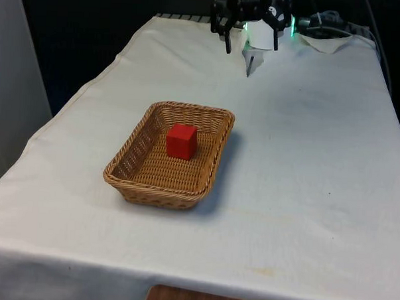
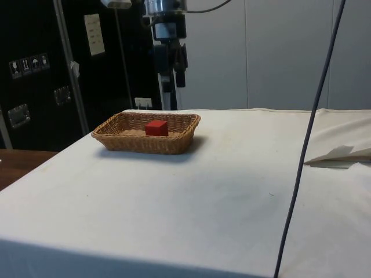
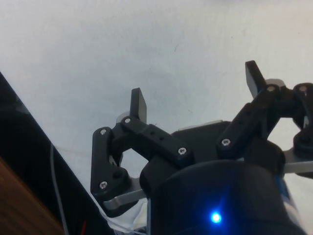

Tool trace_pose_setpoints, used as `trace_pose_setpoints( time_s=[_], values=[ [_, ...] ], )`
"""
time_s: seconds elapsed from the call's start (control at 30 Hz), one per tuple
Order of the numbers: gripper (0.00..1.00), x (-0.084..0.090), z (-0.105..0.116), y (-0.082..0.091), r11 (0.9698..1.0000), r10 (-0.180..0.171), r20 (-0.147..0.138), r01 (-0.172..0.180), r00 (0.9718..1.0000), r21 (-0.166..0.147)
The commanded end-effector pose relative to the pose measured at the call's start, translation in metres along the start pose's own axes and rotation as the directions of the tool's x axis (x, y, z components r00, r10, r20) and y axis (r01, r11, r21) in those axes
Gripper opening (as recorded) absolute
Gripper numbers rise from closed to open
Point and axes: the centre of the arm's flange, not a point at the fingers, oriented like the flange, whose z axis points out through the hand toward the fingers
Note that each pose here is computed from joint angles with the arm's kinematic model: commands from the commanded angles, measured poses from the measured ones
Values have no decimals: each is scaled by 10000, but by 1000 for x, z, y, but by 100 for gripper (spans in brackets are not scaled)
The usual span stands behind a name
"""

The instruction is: Pick up the cube and place it into the basket.

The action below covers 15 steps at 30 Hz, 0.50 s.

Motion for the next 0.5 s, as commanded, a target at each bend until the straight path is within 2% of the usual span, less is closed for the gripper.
trace_pose_setpoints(
  time_s=[0.0,0.03,0.07,0.1,0.4,0.43,0.47],
  values=[
    [100,-3,-1,1,9999,109,-138,-110,9998,-91],
    [100,-3,-1,2,9999,141,-149,-142,9998,-88],
    [100,-1,0,0,10000,62,-30,-62,10000,8],
    [100,-4,-1,2,9998,172,-168,-174,9997,-83],
    [100,-12,0,2,9988,488,-312,-489,9983,-41],
    [100,-11,1,1,9991,424,-191,-424,9989,45],
    [100,-13,0,2,9986,519,-313,-520,9982,-38]
  ],
)
